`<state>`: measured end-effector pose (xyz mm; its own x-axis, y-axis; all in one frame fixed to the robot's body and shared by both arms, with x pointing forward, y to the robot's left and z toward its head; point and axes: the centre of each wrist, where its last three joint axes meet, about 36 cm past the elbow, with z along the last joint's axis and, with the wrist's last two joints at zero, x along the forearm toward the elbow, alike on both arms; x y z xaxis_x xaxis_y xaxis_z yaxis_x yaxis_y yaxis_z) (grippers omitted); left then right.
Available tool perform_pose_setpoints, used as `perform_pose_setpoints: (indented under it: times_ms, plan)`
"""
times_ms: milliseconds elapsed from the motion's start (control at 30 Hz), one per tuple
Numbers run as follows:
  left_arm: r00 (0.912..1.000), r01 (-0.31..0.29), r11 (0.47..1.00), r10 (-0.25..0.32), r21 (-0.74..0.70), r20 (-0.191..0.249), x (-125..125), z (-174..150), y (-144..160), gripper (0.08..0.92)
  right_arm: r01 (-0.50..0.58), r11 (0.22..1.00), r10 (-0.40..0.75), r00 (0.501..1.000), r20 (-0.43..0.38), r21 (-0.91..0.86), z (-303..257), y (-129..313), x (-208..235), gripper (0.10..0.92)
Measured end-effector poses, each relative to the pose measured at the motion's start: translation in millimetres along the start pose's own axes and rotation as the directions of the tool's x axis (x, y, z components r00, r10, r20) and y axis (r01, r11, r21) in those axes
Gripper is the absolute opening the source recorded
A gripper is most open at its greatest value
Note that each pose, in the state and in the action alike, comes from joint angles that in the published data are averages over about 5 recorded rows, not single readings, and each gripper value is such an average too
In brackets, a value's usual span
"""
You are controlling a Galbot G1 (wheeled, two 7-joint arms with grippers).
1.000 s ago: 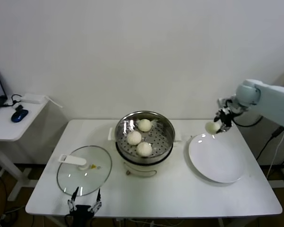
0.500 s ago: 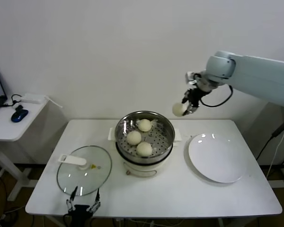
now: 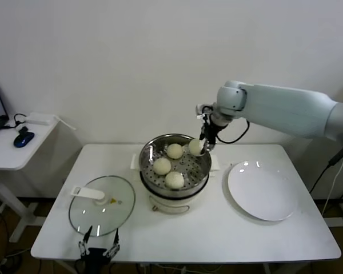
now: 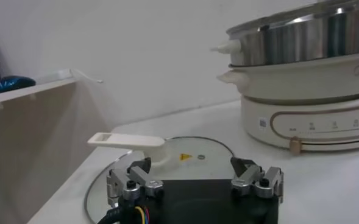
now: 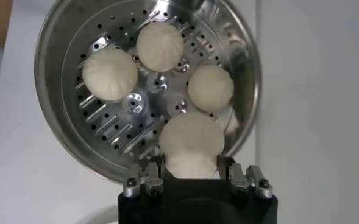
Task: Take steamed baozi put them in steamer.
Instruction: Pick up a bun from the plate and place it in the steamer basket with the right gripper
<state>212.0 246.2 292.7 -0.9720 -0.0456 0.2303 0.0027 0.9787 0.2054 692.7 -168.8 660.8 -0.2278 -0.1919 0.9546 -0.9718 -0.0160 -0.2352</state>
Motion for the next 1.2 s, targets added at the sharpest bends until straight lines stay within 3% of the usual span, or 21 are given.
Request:
perform_pose_setpoints:
  times_ms: [667, 933, 1200]
  plan:
    - [1.0, 0.003, 1.0, -0.003, 0.003, -0.006, 0, 2, -1, 0.823, 0.051, 0.999, -0.051, 0.999, -0.013, -0.008, -9, 13, -65, 0.601]
    - [1.0, 0.003, 1.0, -0.003, 0.004, -0.006, 0, 2, -2, 0.823, 0.03, 0.999, -0.031, 0.999, -0.009, -0.026, -6, 9, -61, 0.785]
    - [1.0, -0.001, 1.0, 0.001, 0.003, -0.005, 0, -1, -2, 0.823, -0.005, 0.998, 0.006, 1.0, 0.019, -0.066, 5, -4, -17, 0.822]
